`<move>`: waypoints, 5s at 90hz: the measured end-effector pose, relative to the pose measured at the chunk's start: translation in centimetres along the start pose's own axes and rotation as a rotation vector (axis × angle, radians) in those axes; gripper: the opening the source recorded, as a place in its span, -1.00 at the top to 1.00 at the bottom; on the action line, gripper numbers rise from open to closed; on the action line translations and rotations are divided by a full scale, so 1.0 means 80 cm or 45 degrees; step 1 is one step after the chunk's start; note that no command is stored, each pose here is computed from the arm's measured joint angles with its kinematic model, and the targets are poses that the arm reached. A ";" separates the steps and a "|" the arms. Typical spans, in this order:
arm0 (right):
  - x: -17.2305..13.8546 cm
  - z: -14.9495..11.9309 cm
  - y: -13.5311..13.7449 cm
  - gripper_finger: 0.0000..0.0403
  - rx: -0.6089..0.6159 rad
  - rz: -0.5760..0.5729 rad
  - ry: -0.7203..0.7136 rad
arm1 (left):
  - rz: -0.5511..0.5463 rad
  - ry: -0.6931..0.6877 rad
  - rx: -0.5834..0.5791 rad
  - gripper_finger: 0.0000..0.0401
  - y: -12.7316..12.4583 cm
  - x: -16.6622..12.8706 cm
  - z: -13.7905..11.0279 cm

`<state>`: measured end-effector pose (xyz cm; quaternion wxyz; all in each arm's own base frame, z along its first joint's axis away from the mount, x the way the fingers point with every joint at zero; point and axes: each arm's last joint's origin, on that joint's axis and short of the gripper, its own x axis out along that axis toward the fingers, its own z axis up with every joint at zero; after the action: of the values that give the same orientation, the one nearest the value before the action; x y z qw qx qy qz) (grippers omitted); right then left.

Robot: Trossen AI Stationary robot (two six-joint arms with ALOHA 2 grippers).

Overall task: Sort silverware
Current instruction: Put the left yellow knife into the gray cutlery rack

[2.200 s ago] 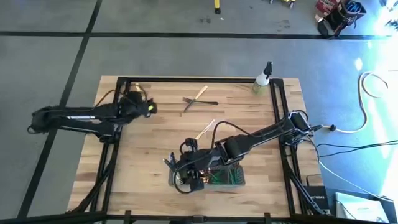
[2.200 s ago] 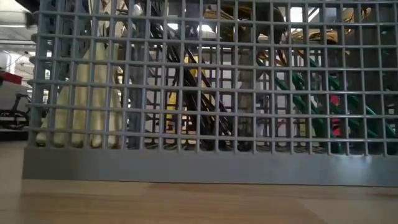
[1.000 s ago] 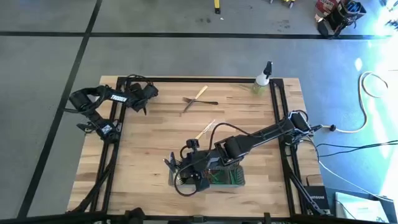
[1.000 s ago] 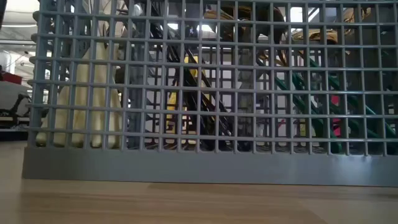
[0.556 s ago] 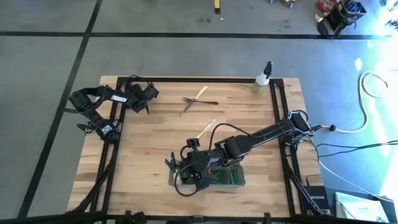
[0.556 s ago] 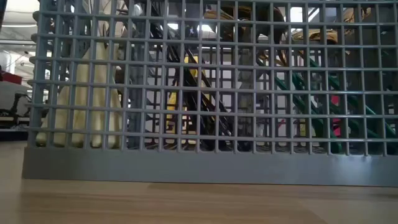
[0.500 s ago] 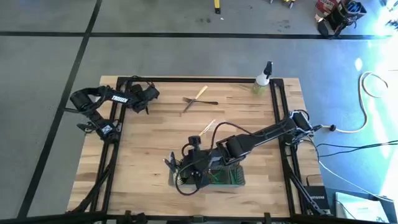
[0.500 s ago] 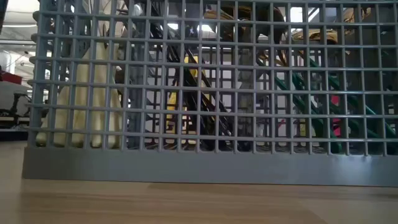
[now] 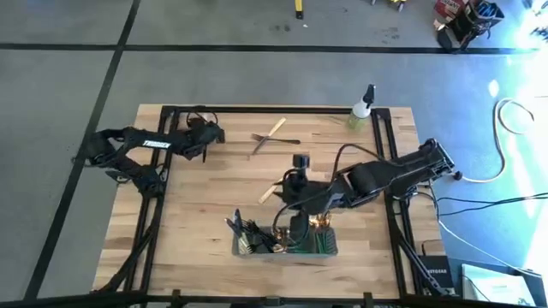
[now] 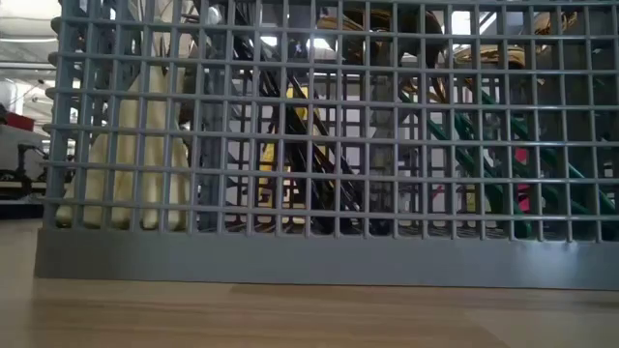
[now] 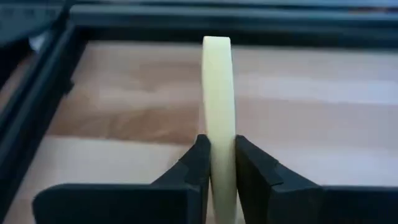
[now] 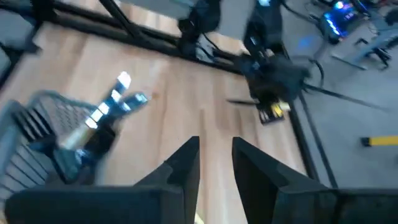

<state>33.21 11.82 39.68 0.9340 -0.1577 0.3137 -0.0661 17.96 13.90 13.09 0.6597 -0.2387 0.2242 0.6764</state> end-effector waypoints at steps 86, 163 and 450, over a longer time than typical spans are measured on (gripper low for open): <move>-0.001 -0.039 -0.112 0.62 0.096 0.098 0.304 | -0.965 -0.396 1.061 0.85 -0.063 -0.302 0.105; 0.080 -0.053 -0.128 0.22 0.609 0.591 -0.148 | -0.453 -1.114 2.446 0.85 -0.106 -0.414 0.003; 0.153 -0.117 -0.010 0.87 0.539 0.628 -1.305 | -1.117 -0.458 -0.254 -0.32 -0.063 -0.424 -0.073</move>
<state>37.19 6.00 25.97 0.9650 0.0971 -0.1688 0.1758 23.65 -16.18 29.55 0.8848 -0.2521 -0.0813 0.3833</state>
